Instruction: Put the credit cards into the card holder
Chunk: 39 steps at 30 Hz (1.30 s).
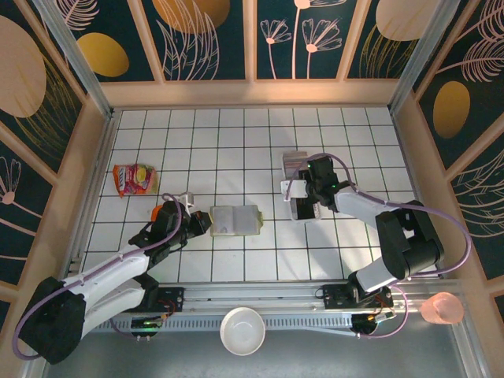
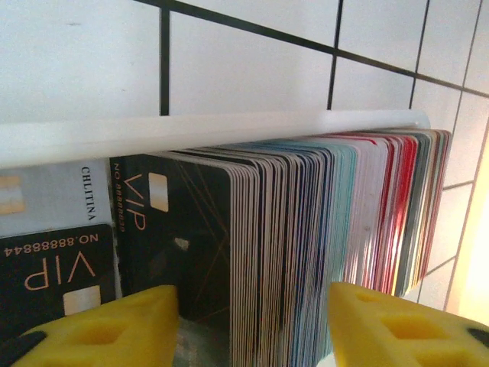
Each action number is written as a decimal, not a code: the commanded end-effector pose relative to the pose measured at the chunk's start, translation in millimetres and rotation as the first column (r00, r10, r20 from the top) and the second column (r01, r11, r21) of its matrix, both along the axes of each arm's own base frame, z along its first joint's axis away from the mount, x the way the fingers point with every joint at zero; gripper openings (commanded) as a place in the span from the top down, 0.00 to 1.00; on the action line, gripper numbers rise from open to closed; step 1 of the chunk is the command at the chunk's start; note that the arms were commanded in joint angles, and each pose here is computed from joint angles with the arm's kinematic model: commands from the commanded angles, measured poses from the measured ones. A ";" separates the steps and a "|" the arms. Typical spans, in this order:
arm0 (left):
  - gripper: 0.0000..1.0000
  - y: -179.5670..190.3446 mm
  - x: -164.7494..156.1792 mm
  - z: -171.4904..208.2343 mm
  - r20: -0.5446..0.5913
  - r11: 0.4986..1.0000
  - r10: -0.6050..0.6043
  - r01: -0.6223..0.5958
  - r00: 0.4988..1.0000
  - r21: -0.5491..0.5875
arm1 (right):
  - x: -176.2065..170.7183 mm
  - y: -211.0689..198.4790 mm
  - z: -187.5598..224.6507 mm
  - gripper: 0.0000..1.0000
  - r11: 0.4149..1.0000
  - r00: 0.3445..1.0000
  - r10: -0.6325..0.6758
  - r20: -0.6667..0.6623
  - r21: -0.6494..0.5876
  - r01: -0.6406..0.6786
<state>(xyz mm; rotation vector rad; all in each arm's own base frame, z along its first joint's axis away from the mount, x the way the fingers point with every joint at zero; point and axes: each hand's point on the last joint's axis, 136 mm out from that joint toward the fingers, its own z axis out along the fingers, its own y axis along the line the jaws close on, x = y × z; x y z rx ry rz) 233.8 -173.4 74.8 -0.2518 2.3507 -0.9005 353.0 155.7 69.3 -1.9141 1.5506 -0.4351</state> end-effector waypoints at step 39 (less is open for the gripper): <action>1.00 -1.1 -2.6 -3.4 -0.009 1.000 -0.004 0.003 1.000 -0.028 | 6.2 -5.6 35.3 0.96 0.999 0.996 0.003 0.094 -0.040 0.001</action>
